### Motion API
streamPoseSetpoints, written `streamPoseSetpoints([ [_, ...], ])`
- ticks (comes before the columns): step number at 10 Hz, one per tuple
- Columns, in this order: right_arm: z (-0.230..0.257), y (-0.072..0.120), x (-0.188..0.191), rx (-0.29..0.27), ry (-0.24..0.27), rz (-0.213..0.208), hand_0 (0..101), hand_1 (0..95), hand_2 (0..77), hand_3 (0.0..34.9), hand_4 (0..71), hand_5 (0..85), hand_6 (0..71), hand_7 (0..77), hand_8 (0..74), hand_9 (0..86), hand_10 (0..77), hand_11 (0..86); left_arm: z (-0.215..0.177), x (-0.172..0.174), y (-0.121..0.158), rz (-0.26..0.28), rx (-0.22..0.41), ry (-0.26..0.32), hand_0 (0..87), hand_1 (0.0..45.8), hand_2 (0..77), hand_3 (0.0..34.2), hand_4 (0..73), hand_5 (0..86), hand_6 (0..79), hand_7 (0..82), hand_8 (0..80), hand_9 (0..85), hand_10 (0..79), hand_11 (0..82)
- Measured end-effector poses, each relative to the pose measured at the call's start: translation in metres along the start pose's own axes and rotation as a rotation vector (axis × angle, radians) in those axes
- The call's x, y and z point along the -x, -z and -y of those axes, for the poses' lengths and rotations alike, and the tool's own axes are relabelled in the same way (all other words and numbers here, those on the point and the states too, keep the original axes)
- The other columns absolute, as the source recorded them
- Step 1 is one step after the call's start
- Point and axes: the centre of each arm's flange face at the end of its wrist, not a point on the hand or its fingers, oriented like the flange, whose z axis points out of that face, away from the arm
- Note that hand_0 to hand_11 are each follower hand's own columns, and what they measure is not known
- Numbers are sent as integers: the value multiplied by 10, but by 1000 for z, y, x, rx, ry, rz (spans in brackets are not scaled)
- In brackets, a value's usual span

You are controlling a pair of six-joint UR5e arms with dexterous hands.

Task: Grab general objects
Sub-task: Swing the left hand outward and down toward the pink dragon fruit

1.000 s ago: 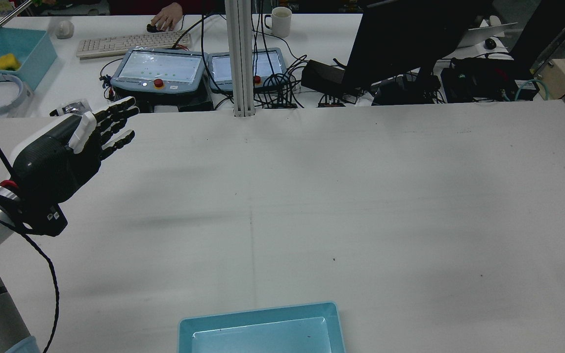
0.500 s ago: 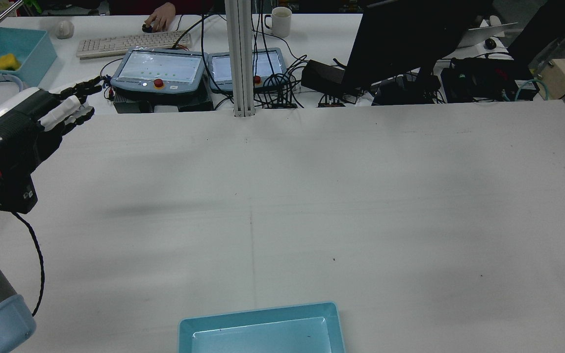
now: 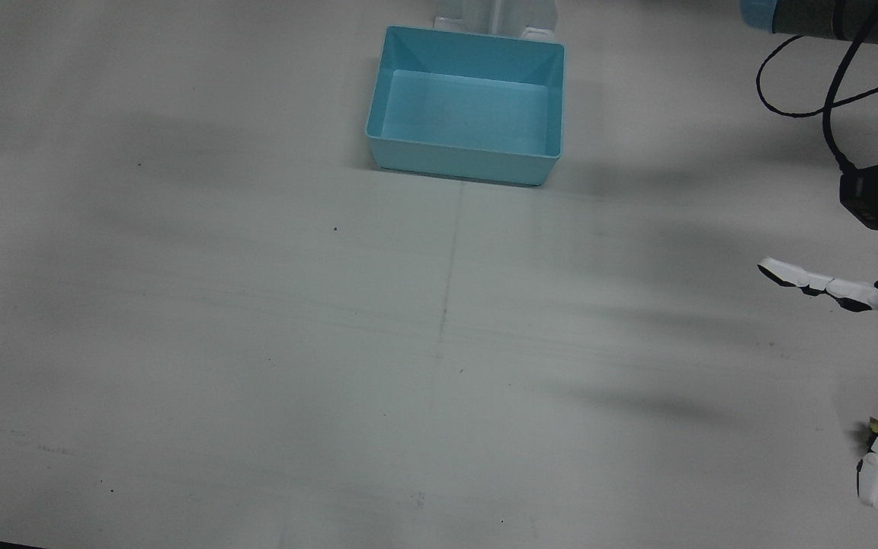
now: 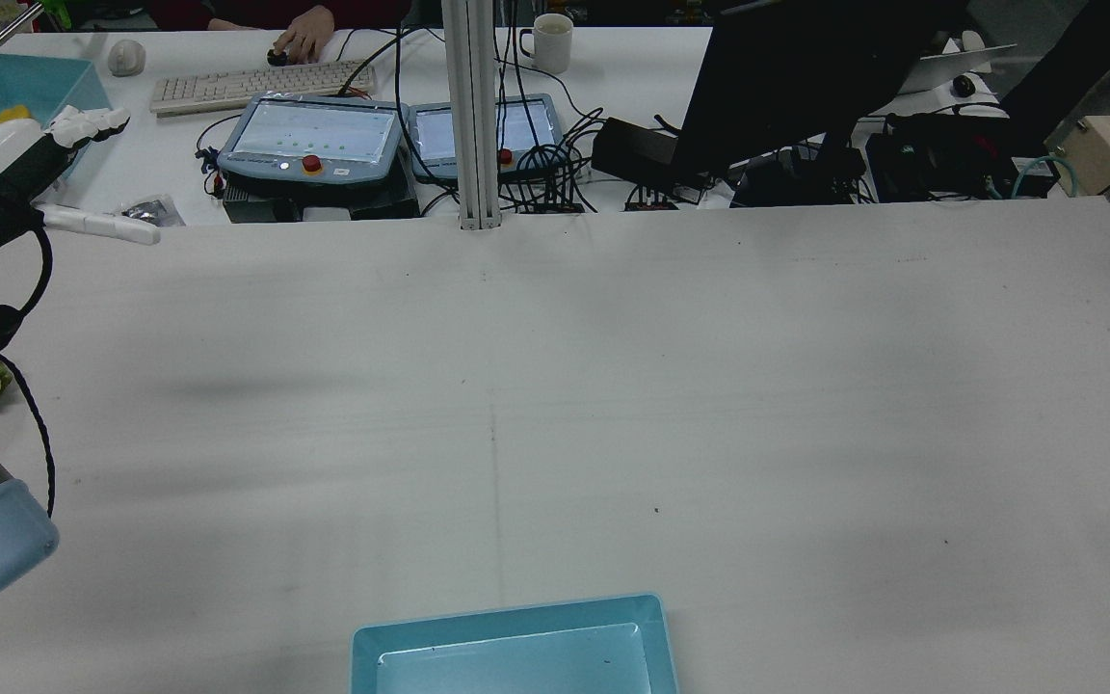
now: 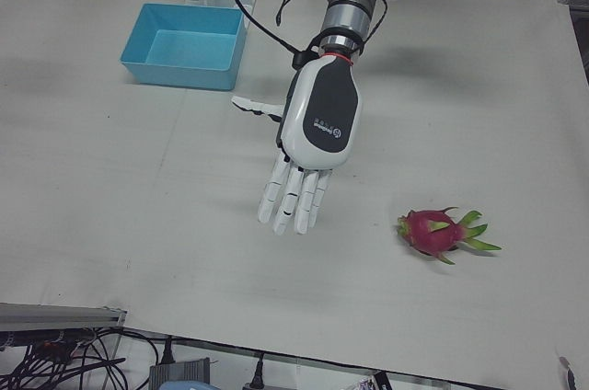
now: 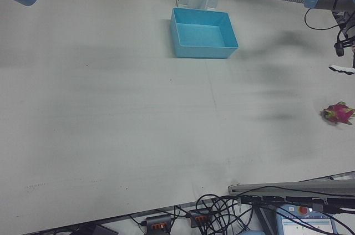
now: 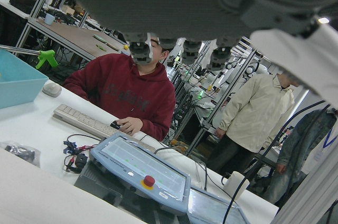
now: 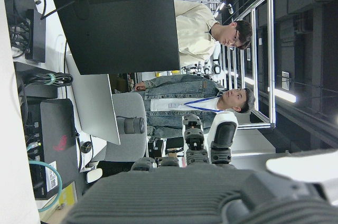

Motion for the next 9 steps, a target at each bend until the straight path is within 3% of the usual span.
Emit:
streamPoseSetpoints([
  [3, 1, 0, 0, -2, 0, 0, 0, 54, 16, 0, 0, 736, 0, 0, 0, 11, 0, 5, 7, 15, -10, 26, -60, -145, 420, 0, 11, 28, 65, 27, 22, 93, 11, 16, 147, 5],
  [4, 1, 0, 0, -2, 0, 0, 0, 54, 16, 0, 0, 736, 0, 0, 0, 11, 0, 11, 8, 16, -10, 26, -78, -163, 461, 0, 11, 106, 65, 27, 22, 93, 11, 16, 147, 5],
  [5, 1, 0, 0, -2, 0, 1, 0, 54, 16, 0, 0, 736, 0, 0, 0, 11, 0, 5, 9, 16, -11, 23, -91, -172, 461, 0, 11, 106, 65, 27, 22, 93, 11, 16, 147, 5],
  [6, 1, 0, 0, -2, 0, 1, 0, 54, 16, 0, 0, 736, 0, 0, 0, 11, 0, 5, 10, 16, -11, 17, -104, -177, 495, 0, 11, 182, 65, 27, 22, 120, 11, 16, 142, 5],
  [8, 1, 0, 0, -1, 0, 0, 0, 54, 16, 0, 0, 736, 0, 0, 0, 11, 0, 11, 12, 17, -11, 1, -122, -192, 530, 0, 11, 240, 65, 27, 22, 131, 11, 16, 142, 5],
  [9, 1, 0, 0, -2, 0, 1, 0, 54, 16, 0, 0, 736, 0, 0, 0, 11, 0, 5, 14, 17, -13, -13, -133, -226, 530, 0, 11, 240, 65, 27, 22, 131, 11, 16, 142, 11],
])
